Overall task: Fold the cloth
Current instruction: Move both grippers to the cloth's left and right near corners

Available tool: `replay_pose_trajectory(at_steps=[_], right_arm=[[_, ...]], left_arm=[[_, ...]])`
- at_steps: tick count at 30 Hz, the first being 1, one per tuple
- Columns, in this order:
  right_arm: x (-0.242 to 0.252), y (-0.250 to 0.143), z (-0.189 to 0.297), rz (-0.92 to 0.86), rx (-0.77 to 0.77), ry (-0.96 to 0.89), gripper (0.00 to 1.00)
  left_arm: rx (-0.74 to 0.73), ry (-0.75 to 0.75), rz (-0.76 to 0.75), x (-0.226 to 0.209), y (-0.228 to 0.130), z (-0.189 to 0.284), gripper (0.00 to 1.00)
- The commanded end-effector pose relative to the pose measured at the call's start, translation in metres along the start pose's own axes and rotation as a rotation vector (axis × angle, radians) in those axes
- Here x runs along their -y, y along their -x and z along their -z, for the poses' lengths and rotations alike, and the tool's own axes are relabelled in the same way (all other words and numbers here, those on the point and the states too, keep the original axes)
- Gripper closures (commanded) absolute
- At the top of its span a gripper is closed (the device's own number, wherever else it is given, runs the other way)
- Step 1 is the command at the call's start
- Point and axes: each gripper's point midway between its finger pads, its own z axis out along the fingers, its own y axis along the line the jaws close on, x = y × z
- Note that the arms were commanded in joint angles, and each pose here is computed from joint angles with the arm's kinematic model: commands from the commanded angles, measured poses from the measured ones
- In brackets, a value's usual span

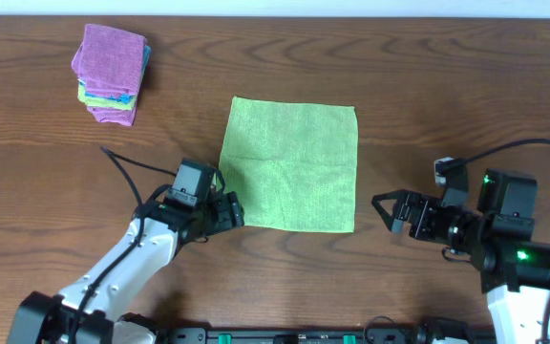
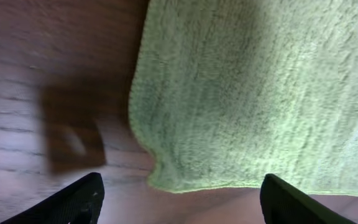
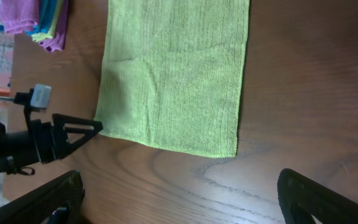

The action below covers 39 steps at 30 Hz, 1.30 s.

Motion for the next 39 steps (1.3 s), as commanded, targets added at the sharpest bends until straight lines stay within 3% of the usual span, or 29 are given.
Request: replay_pose_trajectory(at_steps=[1, 12, 20, 29, 35, 37, 39], right_arm=[[-0.001, -0.001, 0.001, 0.024, -0.004, 0.015, 0.01], [0.000, -0.006, 0.001, 0.031, -0.022, 0.012, 0.01], [0.000, -0.007, 0.001, 0.033, -0.025, 0.011, 0.01], [0.001, -0.011, 0.001, 0.048, -0.038, 0.006, 0.01], [0.002, -0.011, 0.001, 0.048, -0.038, 0.005, 0.01], [0.002, -0.011, 0.001, 0.048, -0.038, 0.005, 0.01], [0.002, -0.011, 0.001, 0.070, -0.040, 0.006, 0.01]], left_arm=[[-0.007, -0.053, 0.077, 0.014, 0.003, 0.002, 0.24], [0.010, -0.021, 0.156, 0.008, 0.007, -0.002, 0.50], [-0.045, 0.017, 0.199, -0.002, -0.002, -0.017, 0.49], [-0.009, 0.009, 0.227, -0.006, 0.011, -0.015, 0.61], [0.007, 0.008, 0.272, -0.016, 0.021, -0.012, 0.81], [0.002, 0.002, 0.272, -0.015, 0.020, -0.012, 0.92], [-0.012, -0.014, 0.271, -0.012, 0.018, -0.012, 0.94]])
